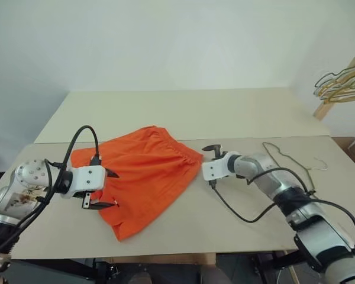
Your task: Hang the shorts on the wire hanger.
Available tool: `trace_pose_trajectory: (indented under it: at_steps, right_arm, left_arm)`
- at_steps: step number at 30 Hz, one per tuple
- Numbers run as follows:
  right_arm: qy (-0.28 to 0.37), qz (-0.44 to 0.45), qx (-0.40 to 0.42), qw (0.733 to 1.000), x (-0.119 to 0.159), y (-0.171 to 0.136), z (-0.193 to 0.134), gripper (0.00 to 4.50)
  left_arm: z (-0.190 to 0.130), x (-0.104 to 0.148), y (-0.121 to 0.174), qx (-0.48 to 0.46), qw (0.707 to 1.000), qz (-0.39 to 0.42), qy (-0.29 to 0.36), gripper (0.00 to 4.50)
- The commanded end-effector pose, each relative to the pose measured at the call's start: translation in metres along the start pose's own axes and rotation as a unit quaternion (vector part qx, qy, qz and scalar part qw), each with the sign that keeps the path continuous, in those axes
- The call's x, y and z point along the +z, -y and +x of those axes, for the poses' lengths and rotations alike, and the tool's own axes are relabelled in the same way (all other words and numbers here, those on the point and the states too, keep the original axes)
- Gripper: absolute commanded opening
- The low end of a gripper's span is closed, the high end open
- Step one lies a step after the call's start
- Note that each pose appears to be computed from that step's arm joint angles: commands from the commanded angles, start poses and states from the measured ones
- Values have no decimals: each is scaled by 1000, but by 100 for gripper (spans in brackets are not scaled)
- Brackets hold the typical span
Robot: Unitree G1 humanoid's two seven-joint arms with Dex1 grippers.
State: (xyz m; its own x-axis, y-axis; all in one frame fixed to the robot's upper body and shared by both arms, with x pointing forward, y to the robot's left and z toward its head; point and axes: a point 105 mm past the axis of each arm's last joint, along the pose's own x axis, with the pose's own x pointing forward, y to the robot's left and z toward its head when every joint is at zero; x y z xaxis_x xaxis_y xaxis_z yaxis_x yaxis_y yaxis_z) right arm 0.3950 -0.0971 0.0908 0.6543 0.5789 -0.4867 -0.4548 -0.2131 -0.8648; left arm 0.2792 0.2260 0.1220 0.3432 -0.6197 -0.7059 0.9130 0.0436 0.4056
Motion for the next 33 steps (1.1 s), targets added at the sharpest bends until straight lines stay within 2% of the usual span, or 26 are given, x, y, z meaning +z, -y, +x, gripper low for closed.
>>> trace_pose_trajectory:
  at_steps: [1, 6, 9, 19, 20, 26, 33]
  right_arm:
    - [13, -16, -2, 1000, 6, 0, 16, 450]
    - [30, -10, -20, 999, 17, 4, 33, 450]
    - [50, -5, -20, 999, 27, 2, 38, 393]
    - [67, -1, -6, 998, 30, -7, 37, 23]
    - [64, -1, -6, 998, 28, -7, 36, 3]
    - [17, 0, -21, 1000, 2, 1, 21, 3]
    - [-72, 45, -28, 996, -26, -17, -31, 3]
  left_arm:
    - [-9, 9, -8, 31, 999, 9, 11, 448]
    - [-12, 7, -6, 38, 999, 2, 10, 448]
    - [-14, 6, -6, 40, 999, 1, 8, 450]
    - [-13, 8, -3, 35, 999, 4, 8, 450]
    - [-12, 9, -2, 32, 999, 4, 11, 450]
    - [-2, 15, 4, 6, 1000, 9, 27, 450]
    - [15, 26, 5, -19, 998, 16, 55, 450]
